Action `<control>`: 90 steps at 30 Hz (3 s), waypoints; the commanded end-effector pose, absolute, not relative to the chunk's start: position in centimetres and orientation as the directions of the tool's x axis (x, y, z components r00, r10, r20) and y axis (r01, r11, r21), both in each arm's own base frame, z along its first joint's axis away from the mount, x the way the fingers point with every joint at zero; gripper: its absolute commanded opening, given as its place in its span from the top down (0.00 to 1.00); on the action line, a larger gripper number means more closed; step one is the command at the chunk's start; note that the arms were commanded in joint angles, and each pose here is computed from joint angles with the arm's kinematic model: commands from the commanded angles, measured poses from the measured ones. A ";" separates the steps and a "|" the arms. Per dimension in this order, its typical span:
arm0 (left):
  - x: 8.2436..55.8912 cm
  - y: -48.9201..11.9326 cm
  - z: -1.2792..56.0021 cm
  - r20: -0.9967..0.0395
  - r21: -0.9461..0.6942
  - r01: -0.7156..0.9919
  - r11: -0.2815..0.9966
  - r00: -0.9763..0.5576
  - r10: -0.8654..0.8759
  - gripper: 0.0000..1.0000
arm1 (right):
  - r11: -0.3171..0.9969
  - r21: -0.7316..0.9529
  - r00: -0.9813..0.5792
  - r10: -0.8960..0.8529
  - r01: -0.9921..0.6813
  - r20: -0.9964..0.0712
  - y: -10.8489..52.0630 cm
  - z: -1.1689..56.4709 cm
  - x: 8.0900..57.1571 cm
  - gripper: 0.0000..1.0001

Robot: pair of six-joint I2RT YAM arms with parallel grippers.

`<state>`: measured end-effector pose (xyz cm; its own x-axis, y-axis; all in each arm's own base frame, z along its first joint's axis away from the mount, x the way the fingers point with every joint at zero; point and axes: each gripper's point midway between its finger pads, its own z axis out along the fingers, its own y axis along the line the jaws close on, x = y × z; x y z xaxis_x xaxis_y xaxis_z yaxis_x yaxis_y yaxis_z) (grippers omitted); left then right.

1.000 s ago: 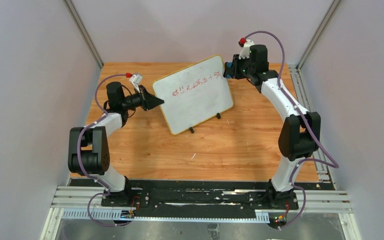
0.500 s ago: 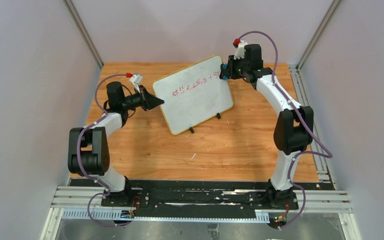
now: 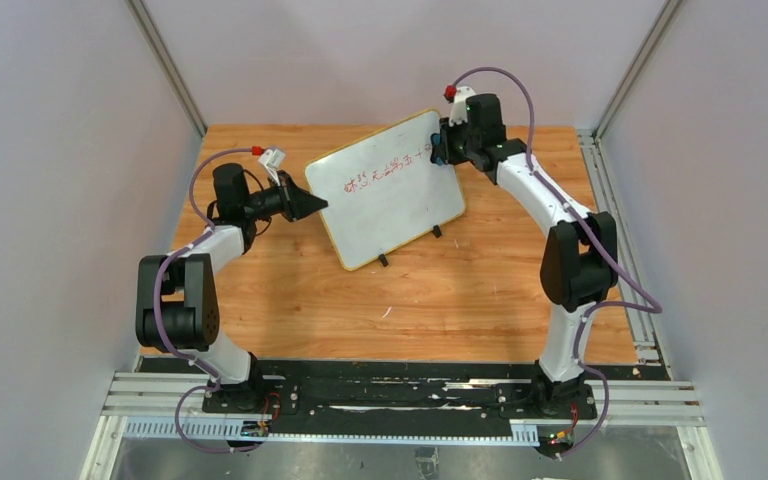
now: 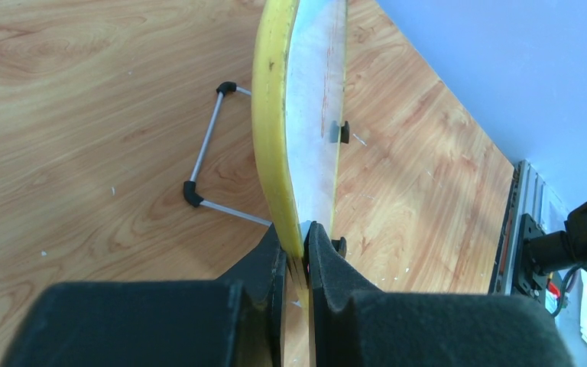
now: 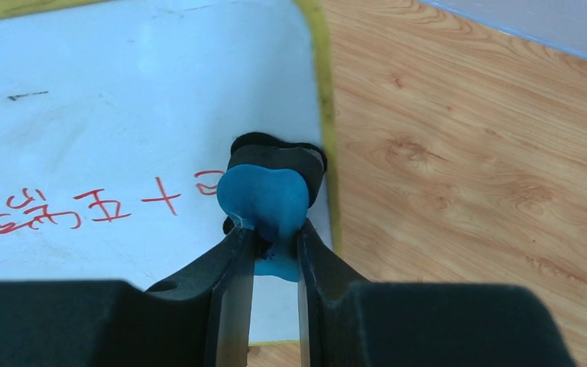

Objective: Erase the whiteboard

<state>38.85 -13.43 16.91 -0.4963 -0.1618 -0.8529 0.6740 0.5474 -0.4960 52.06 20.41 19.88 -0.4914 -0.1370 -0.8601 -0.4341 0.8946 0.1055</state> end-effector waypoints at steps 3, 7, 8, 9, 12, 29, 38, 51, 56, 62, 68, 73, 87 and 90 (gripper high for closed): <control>40.1 -12.0 13.9 -0.885 -0.397 0.644 0.653 -0.458 -0.086 1.00 | 0.843 0.056 -0.477 -0.247 -0.535 -0.843 26.2 18.4 49.4 0.99; 40.1 -12.0 13.8 -0.884 -0.399 0.644 0.653 -0.460 -0.086 1.00 | 0.822 0.044 -0.461 -0.273 -0.567 -0.845 28.4 18.3 48.3 0.99; 40.1 -12.0 13.9 -0.883 -0.399 0.644 0.653 -0.461 -0.086 1.00 | 0.822 0.038 -0.458 -0.277 -0.568 -0.845 28.6 18.3 48.2 0.99; 40.0 -12.0 13.8 -0.882 -0.402 0.644 0.651 -0.463 -0.086 1.00 | 0.823 0.031 -0.454 -0.281 -0.568 -0.845 28.7 18.4 48.2 0.99; 40.0 -12.0 13.8 -0.883 -0.400 0.646 0.650 -0.462 -0.085 1.00 | 0.840 -0.002 -0.453 -0.294 -0.542 -0.842 27.9 18.1 48.8 0.99; 40.0 -11.9 13.5 -0.879 -0.397 0.645 0.653 -0.471 -0.069 1.00 | 0.941 -0.042 -0.513 -0.219 -0.335 -0.830 15.6 17.9 54.6 0.99; 40.0 -11.9 13.4 -0.877 -0.398 0.642 0.656 -0.476 -0.066 1.00 | 0.937 0.017 -0.516 -0.176 -0.348 -0.838 15.7 18.7 54.4 0.99; 40.1 -11.8 13.4 -0.877 -0.397 0.639 0.658 -0.475 -0.068 1.00 | 0.976 -0.091 -0.465 -0.174 -0.197 -0.868 14.6 22.4 51.8 0.99; 40.1 -11.9 13.3 -0.875 -0.402 0.639 0.656 -0.480 -0.069 1.00 | 0.971 -0.113 -0.458 -0.200 -0.211 -0.866 14.5 22.9 51.2 0.99; 40.1 -11.9 13.4 -0.875 -0.400 0.638 0.658 -0.478 -0.069 1.00 | 0.942 -0.036 -0.447 -0.192 -0.334 -0.874 18.0 22.5 50.4 0.99; 40.0 -11.8 13.5 -0.878 -0.396 0.640 0.659 -0.474 -0.067 1.00 | 0.900 0.006 -0.436 -0.205 -0.436 -0.876 21.2 21.3 49.9 0.99; 40.0 -11.8 13.4 -0.877 -0.398 0.639 0.659 -0.476 -0.068 1.00 | 0.875 0.014 -0.438 -0.228 -0.484 -0.870 23.6 20.6 49.4 0.99; 40.0 -11.8 13.3 -0.875 -0.399 0.637 0.660 -0.479 -0.066 1.00 | 0.801 0.001 -0.405 -0.301 -0.599 -0.863 30.7 19.7 46.4 0.99; 40.0 -11.8 13.3 -0.875 -0.398 0.638 0.659 -0.480 -0.065 1.00 | 0.816 -0.030 -0.411 -0.322 -0.577 -0.853 30.3 19.1 47.2 1.00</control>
